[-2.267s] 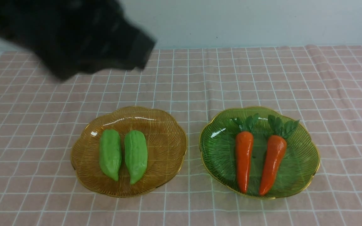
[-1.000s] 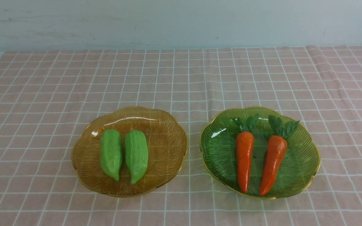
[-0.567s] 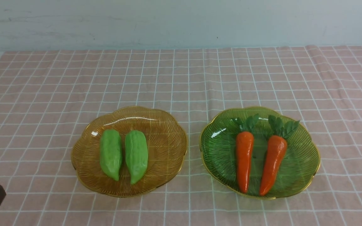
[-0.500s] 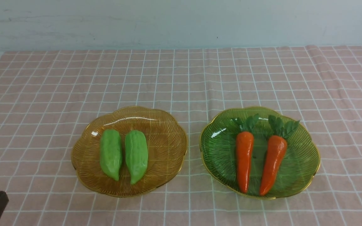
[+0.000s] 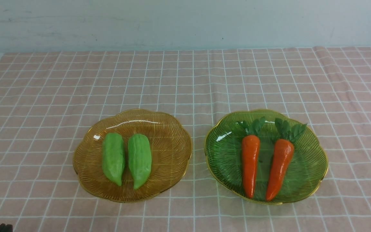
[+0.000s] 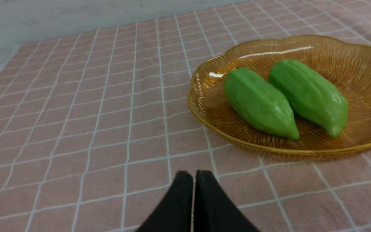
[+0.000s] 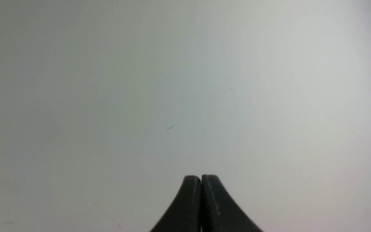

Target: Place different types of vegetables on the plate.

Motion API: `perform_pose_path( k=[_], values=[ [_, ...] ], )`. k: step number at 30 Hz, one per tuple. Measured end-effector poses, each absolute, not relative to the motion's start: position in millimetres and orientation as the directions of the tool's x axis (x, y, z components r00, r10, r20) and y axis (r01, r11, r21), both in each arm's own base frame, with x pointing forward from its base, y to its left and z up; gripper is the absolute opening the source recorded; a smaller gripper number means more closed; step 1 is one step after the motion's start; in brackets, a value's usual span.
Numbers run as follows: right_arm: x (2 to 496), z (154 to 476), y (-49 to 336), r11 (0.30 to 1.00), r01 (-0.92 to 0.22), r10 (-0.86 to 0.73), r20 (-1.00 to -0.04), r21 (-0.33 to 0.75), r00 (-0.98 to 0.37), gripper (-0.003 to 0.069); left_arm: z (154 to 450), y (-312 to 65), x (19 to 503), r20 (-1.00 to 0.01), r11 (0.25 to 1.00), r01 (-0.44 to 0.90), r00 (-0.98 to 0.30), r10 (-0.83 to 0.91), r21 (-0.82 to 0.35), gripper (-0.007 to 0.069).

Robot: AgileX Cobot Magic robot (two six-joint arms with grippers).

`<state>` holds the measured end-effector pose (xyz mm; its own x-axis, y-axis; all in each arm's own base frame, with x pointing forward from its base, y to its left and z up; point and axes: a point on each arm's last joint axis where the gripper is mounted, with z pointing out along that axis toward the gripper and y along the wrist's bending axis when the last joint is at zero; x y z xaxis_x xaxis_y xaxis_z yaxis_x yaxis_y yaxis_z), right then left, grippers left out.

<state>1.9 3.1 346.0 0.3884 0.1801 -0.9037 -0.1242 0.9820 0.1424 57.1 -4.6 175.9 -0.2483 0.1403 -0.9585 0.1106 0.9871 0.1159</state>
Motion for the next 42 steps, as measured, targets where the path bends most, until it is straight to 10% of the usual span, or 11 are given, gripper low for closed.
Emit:
perform_pose_path(
  k=[30, 42],
  values=[
    [5, 340, 2, 0.997, -0.064, 0.056, -0.936, 0.035, 0.347, -0.0015, 176, -4, 57, -0.957, 0.986, 0.111, -0.247, 0.152, 0.127, -0.0003],
    [52, 205, -1, 0.998, 0.023, -0.051, -0.991, -0.055, -0.124, -0.0015, 176, -4, 57, -0.957, 0.985, 0.111, -0.247, 0.152, 0.128, -0.0003]
  ],
)
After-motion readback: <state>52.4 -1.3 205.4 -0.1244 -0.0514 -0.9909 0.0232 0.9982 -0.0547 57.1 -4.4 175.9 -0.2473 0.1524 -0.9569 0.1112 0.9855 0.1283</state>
